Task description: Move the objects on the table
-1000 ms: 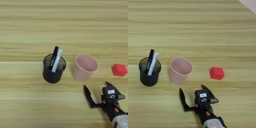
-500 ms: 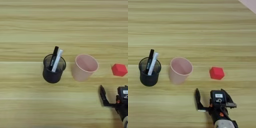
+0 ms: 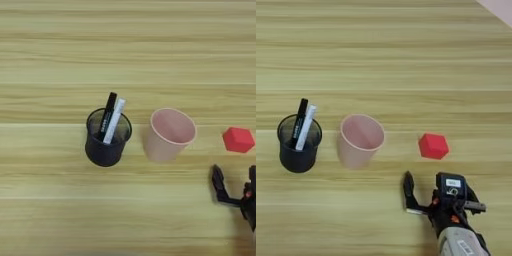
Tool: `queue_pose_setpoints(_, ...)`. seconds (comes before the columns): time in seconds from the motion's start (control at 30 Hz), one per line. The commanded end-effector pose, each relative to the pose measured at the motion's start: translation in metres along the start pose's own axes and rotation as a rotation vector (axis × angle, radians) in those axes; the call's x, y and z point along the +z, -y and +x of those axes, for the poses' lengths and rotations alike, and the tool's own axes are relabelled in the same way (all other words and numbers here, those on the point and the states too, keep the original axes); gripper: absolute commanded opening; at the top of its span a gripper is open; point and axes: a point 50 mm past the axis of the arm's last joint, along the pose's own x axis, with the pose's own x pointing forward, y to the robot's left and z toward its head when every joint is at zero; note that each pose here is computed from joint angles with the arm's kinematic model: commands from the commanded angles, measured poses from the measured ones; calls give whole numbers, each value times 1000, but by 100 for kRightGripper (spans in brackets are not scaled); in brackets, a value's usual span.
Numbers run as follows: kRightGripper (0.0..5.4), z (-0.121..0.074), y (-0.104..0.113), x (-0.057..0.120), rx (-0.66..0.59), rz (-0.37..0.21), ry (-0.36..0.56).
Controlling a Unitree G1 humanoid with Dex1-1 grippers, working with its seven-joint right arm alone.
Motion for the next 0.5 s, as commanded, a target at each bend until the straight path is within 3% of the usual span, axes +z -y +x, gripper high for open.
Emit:
queue_pose_setpoints(0.03,536,7,8,13,5,-22,22)
queue_pose_setpoints(0.27,536,18,14,11,17,9,-43)
queue_pose_setpoints(0.5,536,28,20,18,20,5,-48)
